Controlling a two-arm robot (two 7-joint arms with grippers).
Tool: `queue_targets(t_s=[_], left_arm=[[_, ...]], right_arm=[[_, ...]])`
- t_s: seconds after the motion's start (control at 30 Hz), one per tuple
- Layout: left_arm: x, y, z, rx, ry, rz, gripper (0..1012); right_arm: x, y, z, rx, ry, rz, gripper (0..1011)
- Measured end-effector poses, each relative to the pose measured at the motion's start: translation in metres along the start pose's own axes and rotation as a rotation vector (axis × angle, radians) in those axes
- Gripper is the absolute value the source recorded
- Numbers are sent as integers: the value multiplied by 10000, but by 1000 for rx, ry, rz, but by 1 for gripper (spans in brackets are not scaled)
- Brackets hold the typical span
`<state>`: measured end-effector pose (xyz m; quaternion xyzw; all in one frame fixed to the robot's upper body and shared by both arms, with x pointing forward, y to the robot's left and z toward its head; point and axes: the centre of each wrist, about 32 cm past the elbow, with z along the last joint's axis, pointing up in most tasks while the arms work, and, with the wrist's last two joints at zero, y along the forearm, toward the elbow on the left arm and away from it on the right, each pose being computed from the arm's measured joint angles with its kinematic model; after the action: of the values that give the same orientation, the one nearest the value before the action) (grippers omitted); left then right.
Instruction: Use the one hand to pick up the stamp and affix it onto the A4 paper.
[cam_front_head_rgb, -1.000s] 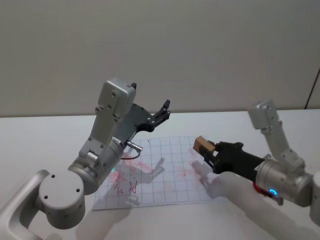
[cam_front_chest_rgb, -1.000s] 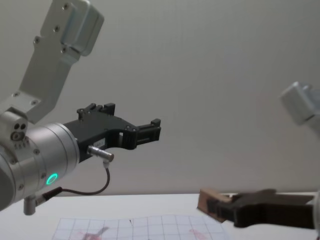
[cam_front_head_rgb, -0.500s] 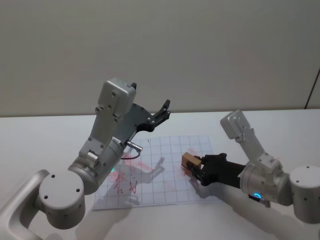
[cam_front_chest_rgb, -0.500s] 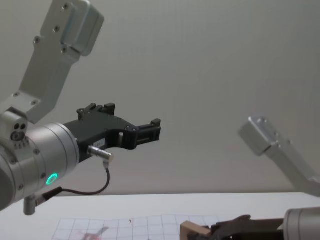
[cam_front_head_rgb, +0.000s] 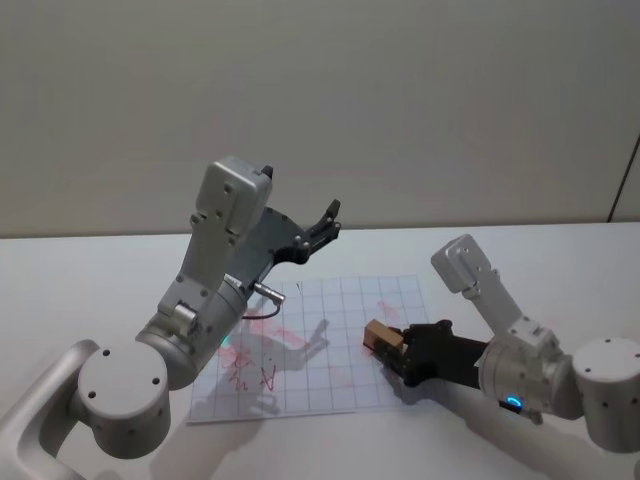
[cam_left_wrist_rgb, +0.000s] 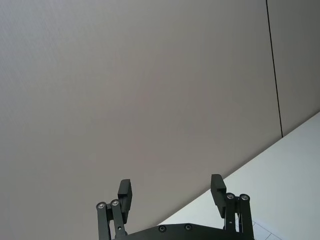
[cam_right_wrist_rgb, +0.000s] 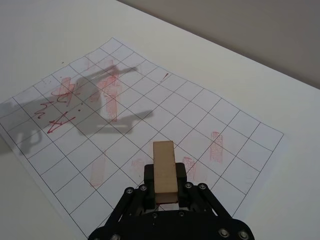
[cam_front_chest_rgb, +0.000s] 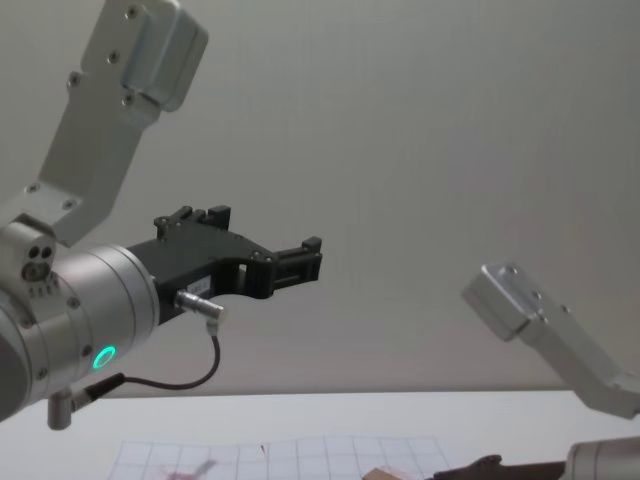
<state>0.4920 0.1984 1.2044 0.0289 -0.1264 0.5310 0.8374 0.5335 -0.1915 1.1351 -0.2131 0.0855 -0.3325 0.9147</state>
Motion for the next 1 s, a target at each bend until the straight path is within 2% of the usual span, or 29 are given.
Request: queue_targets(t_s=[0.3,0.53,0.63,0.8,0.87,1.0], left_arm=[[0,0,0,0,0,0,1001],[0,0,0,0,0,0,1000],[0,0,0,0,0,0,1001],[0,0,0,0,0,0,1001],[0,0,0,0,0,0,1001],[0,0,0,0,0,0,1001]], right_arm=[[-17,-5,-39,-12,-4,-7,220],[-36,-6,-43,20,-13,-31,220],[-34,-15,-21,45,-16,-49,220],[-19,-66,79,119,-26,-87,220],[-6,-124,131,166,-30,-120,220],[11,-205,155,200,-31,-155,220]])
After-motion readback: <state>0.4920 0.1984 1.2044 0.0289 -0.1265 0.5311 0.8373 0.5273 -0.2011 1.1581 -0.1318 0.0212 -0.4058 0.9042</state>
